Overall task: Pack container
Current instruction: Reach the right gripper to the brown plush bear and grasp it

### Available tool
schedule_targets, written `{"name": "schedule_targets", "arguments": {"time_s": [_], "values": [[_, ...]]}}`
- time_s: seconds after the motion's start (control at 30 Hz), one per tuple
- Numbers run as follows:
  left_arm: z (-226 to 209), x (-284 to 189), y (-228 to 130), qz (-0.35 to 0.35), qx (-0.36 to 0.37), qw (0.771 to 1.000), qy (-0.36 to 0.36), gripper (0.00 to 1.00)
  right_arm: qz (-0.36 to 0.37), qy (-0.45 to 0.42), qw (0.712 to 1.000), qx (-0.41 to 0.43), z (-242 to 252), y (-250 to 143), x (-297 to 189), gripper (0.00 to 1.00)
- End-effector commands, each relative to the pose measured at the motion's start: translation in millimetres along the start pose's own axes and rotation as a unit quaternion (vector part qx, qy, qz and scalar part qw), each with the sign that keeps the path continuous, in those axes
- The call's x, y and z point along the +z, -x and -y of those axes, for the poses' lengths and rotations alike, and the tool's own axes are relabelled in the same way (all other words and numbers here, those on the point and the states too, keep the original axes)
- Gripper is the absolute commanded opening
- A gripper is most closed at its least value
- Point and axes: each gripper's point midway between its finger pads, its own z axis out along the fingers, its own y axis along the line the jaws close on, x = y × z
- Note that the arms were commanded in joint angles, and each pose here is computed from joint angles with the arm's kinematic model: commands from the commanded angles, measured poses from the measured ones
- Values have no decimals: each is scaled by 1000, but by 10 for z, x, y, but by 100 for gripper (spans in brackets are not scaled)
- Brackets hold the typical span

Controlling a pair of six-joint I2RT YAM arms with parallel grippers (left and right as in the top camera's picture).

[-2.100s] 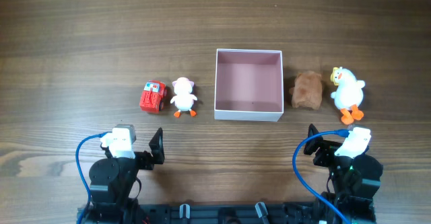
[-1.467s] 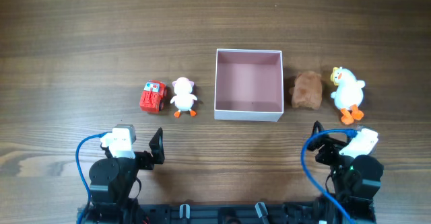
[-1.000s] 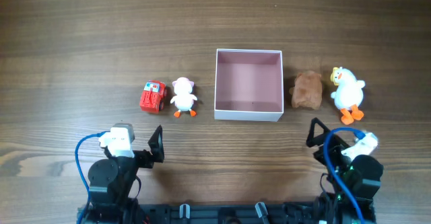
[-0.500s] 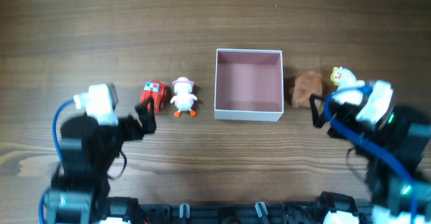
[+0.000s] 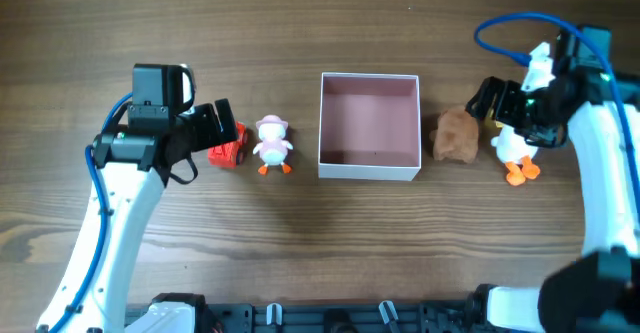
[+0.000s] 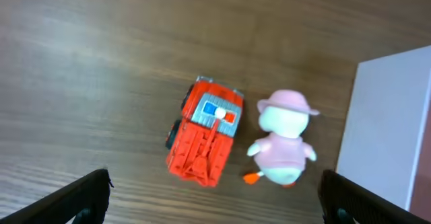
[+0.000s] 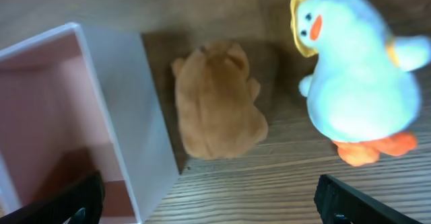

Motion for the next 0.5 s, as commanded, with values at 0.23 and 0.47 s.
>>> {"name": "schedule_targets", "arguments": {"time_s": [0.23, 0.47], "values": [[-49, 15, 13, -7, -10, 1000, 13, 100, -100, -86, 991, -18, 28, -135, 1050, 99], [-48, 15, 13, -7, -10, 1000, 13, 100, -125, -112, 986, 2, 136, -207, 1297, 76]]}}
